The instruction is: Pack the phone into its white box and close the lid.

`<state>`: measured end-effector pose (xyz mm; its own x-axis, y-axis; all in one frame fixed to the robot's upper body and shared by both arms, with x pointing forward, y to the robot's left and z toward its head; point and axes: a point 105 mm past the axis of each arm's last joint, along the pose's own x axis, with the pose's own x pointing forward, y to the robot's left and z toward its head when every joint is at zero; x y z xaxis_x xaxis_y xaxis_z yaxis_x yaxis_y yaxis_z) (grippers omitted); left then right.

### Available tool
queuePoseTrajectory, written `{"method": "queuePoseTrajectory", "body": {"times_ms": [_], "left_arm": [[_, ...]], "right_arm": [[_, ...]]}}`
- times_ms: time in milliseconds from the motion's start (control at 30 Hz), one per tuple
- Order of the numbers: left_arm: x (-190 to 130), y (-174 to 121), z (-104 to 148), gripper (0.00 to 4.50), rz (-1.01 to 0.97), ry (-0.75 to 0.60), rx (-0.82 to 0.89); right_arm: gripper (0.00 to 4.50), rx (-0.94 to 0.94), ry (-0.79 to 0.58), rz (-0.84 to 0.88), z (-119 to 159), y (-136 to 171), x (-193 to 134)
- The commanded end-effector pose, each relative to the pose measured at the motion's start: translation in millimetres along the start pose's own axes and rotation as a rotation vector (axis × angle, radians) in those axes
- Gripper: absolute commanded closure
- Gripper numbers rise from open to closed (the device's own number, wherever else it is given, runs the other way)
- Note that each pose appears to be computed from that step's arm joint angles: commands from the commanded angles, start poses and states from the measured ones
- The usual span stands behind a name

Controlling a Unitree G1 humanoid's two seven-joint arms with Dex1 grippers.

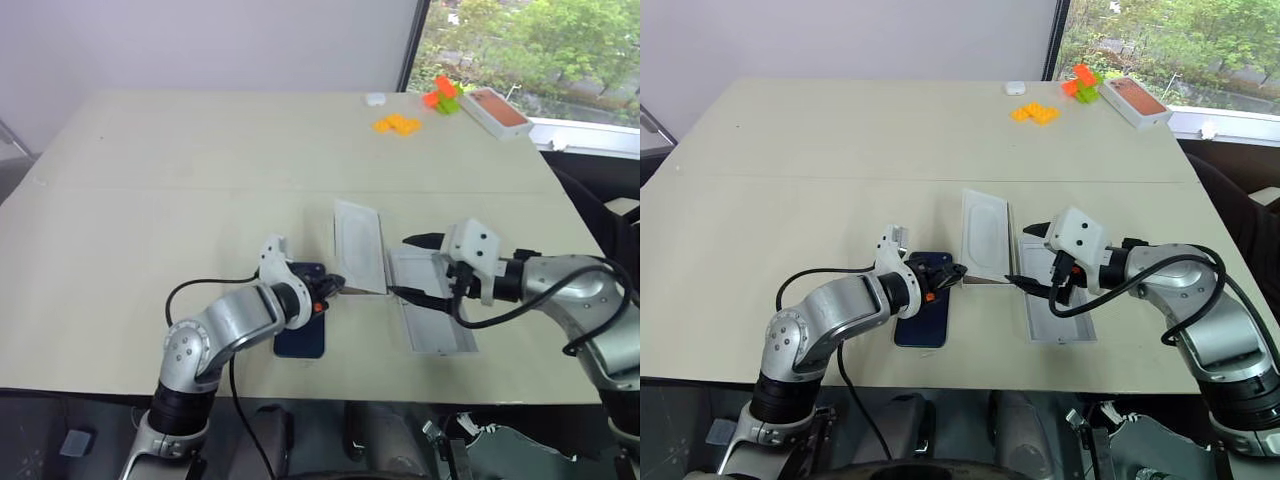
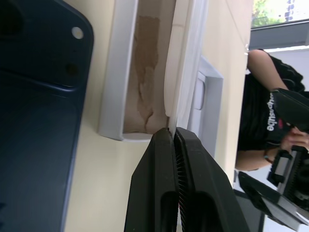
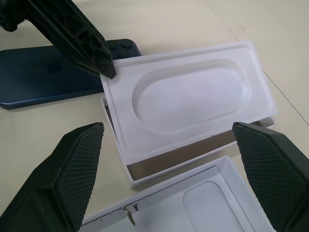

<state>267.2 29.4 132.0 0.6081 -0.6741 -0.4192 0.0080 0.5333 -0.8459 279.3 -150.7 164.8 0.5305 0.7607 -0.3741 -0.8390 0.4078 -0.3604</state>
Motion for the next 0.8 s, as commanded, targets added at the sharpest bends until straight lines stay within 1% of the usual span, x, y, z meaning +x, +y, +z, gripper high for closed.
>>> {"method": "queuePoseTrajectory", "body": {"times_ms": [33, 800], "left_arm": [[-1.8, -7.8, 2.2, 4.46, -0.022, -0.004, -0.003], [2.1, -8.8, 3.3, 4.46, 0.012, 0.0, -0.038]], "right_arm": [[0.0, -0.041, -0.031, -0.013, 10.2, -3.5, -1.4], [0.0, -0.046, -0.04, -0.016, 10.9, -4.9, 1.1]]}}
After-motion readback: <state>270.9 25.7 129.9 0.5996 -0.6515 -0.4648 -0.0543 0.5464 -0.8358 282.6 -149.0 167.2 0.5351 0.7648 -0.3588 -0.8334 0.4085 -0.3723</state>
